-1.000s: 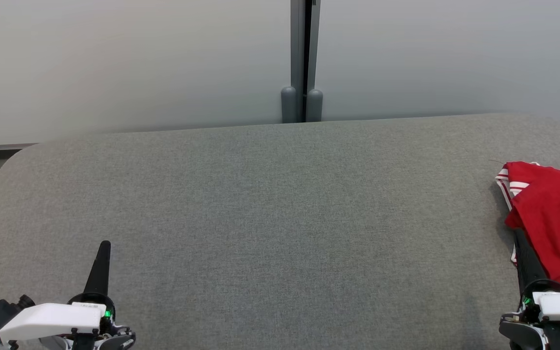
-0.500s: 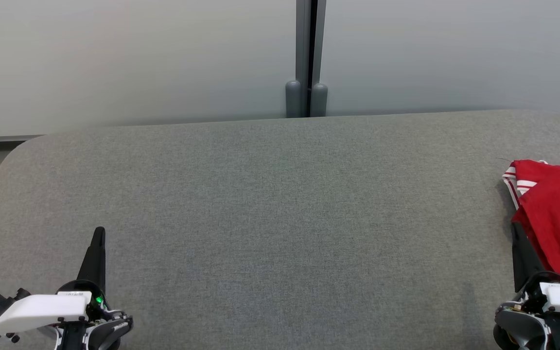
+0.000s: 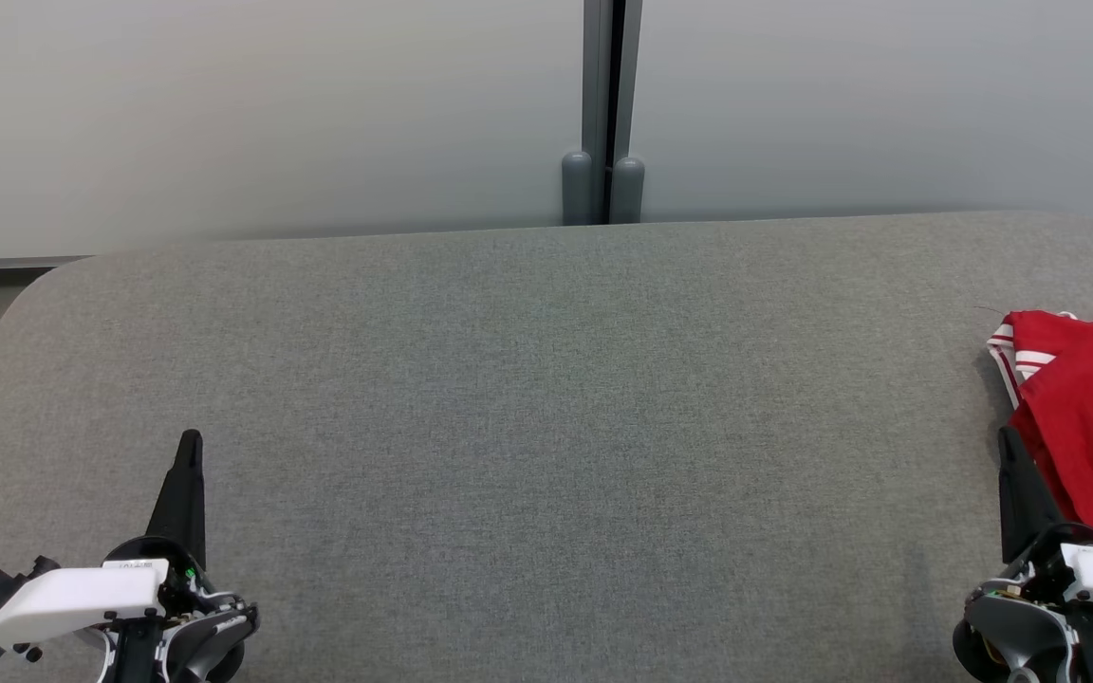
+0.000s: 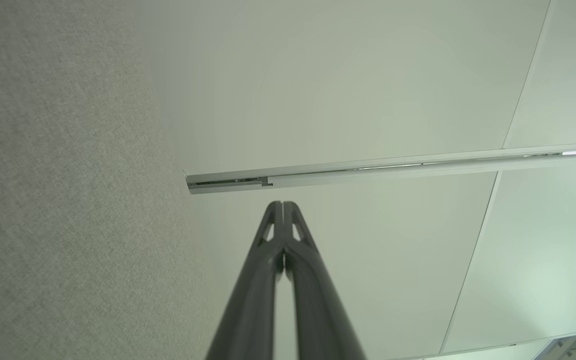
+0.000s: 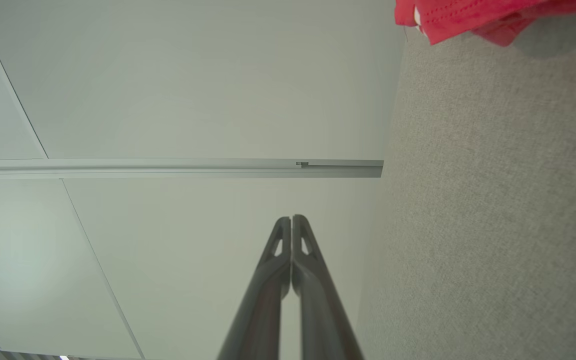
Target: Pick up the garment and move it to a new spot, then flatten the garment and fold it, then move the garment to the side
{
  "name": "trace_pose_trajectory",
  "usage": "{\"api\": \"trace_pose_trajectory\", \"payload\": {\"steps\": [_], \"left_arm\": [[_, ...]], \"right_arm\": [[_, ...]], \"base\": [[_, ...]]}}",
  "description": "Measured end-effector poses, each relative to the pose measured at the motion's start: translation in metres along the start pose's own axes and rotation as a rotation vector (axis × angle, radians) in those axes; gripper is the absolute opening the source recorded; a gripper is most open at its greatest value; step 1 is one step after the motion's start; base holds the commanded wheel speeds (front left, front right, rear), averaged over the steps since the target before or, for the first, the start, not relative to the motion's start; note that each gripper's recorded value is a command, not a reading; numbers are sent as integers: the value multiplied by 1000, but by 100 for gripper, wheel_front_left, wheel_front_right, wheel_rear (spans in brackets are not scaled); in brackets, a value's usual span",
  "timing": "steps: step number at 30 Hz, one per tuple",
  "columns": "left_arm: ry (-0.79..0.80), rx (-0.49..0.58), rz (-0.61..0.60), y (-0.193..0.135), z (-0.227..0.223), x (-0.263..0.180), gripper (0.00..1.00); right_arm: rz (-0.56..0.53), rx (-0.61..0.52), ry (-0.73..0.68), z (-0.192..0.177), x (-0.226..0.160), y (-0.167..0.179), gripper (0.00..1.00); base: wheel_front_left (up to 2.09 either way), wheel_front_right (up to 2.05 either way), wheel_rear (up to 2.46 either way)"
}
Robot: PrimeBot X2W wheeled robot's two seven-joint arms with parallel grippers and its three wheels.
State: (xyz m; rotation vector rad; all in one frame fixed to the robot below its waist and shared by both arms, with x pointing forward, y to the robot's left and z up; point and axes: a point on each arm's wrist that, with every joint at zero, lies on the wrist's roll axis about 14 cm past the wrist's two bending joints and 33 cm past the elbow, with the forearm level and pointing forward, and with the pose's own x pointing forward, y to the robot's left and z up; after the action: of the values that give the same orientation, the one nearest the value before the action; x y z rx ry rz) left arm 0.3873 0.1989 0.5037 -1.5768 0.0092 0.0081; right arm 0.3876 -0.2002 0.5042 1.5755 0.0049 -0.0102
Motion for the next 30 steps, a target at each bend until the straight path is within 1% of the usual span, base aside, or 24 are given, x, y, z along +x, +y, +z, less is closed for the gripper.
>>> {"api": "trace_pose_trajectory", "payload": {"steps": [30], "left_arm": [[-1, -3, 0, 0, 0, 0, 0]], "right_arm": [[0, 2, -1, 0, 0, 0, 0]], "base": [[0, 0, 0]]}}
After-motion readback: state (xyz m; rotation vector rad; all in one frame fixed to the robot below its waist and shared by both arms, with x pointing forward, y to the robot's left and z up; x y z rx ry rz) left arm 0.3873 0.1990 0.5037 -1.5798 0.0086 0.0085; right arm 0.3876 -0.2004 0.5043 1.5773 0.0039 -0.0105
